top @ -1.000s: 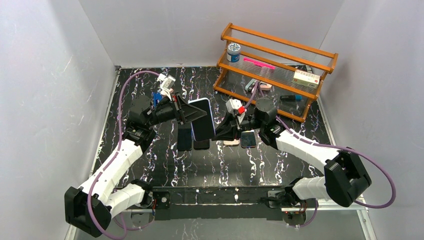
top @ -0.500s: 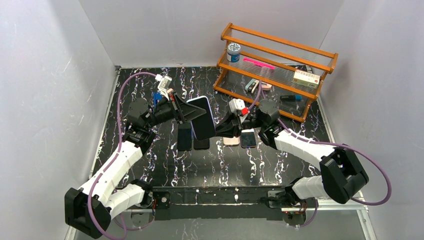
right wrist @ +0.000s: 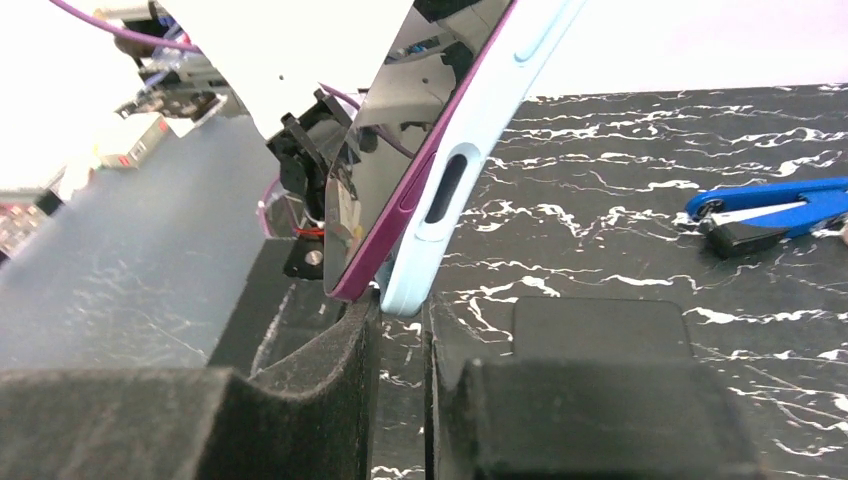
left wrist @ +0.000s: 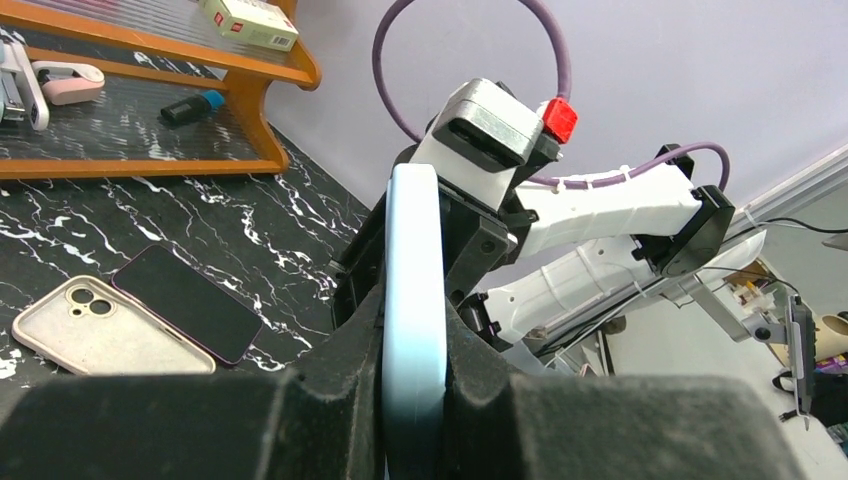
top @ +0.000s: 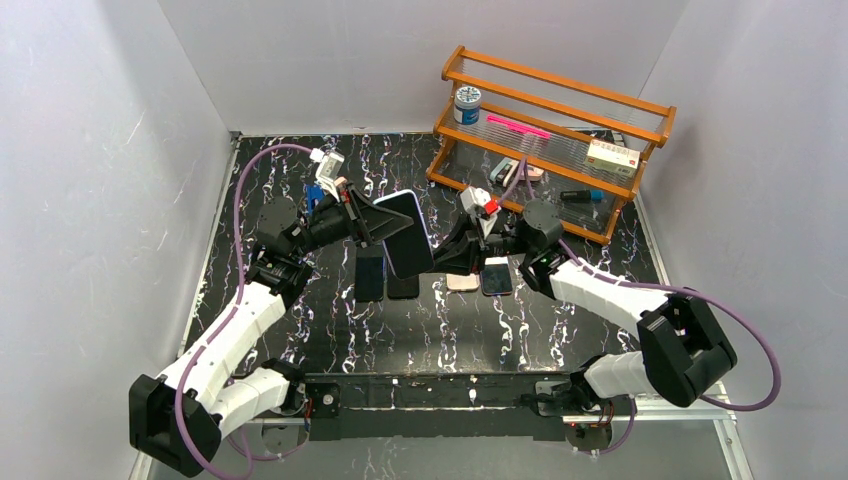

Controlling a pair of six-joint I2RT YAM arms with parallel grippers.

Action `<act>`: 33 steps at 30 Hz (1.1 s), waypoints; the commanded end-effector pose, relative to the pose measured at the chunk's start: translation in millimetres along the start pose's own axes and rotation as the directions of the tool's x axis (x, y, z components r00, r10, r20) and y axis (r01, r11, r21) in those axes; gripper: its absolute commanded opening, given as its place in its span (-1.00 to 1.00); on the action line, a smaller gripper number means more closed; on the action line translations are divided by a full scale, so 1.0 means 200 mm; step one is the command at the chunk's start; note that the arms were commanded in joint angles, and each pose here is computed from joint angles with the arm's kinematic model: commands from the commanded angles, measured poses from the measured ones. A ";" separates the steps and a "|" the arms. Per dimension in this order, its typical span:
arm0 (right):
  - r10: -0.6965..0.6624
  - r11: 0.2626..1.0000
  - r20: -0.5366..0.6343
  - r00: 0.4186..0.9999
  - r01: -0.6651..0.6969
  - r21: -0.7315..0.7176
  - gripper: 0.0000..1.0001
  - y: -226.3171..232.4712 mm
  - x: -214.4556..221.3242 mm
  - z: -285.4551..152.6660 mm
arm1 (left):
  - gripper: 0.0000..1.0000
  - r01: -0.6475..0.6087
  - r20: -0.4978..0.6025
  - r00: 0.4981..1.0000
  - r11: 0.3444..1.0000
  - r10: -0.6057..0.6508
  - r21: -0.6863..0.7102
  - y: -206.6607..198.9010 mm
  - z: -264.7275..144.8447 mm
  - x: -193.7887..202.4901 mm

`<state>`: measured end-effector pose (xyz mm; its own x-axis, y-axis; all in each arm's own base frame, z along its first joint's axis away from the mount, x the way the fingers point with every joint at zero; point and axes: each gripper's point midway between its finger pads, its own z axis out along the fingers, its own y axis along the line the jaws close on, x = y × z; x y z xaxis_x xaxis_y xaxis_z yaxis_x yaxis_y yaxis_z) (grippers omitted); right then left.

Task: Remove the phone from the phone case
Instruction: Remove the phone case from the phone.

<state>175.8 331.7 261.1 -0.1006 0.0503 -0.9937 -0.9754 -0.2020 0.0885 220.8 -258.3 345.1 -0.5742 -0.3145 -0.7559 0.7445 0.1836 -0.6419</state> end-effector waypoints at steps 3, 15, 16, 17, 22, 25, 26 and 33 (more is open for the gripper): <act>-0.006 0.993 0.256 0.967 -0.023 0.112 -0.45 -0.08 -0.38 -0.01 | -1.00 0.090 -0.149 0.986 0.992 -0.077 0.084 -0.09 -0.01 0.17; 0.124 0.992 0.348 0.929 -0.126 -0.018 -0.39 -0.03 -0.44 0.01 | -1.00 0.129 -0.129 0.984 0.991 -0.123 0.044 -0.04 0.01 0.18; 0.133 0.991 0.346 0.929 -0.132 -0.029 -0.43 -0.03 -0.43 0.01 | -1.00 0.136 -0.124 0.984 0.990 -0.131 0.034 -0.02 0.02 0.18; 0.141 0.990 0.345 0.928 -0.136 -0.038 -0.47 -0.02 -0.42 0.01 | -1.00 0.143 -0.117 0.983 0.990 -0.139 0.022 0.00 0.03 0.17; 0.212 0.976 0.342 0.916 -0.214 -0.032 -0.89 -0.03 -0.37 0.00 | -0.78 0.138 -0.116 0.981 0.981 -0.155 -0.137 0.18 0.06 0.18; 0.278 0.954 0.331 0.902 -0.301 0.017 -0.97 -0.08 -0.29 0.00 | -0.43 0.103 -0.110 0.985 0.965 -0.132 -0.241 0.28 0.06 0.16; 0.298 0.944 0.333 0.894 -0.329 0.038 -0.97 -0.09 -0.26 -0.01 | -0.33 0.096 -0.108 0.986 0.957 -0.130 -0.274 0.31 0.06 0.16; 0.440 0.808 0.353 0.826 -0.536 0.246 -0.97 -0.25 -0.07 -0.06 | 0.46 0.047 -0.084 0.991 0.854 -0.106 -0.519 0.55 -0.01 0.13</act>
<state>208.9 334.2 253.4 -0.6170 0.1893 -0.7638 -0.7844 -0.0701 0.6163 268.5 -266.8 273.6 -0.7022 -0.2610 -0.6624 0.5200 0.4476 -0.7275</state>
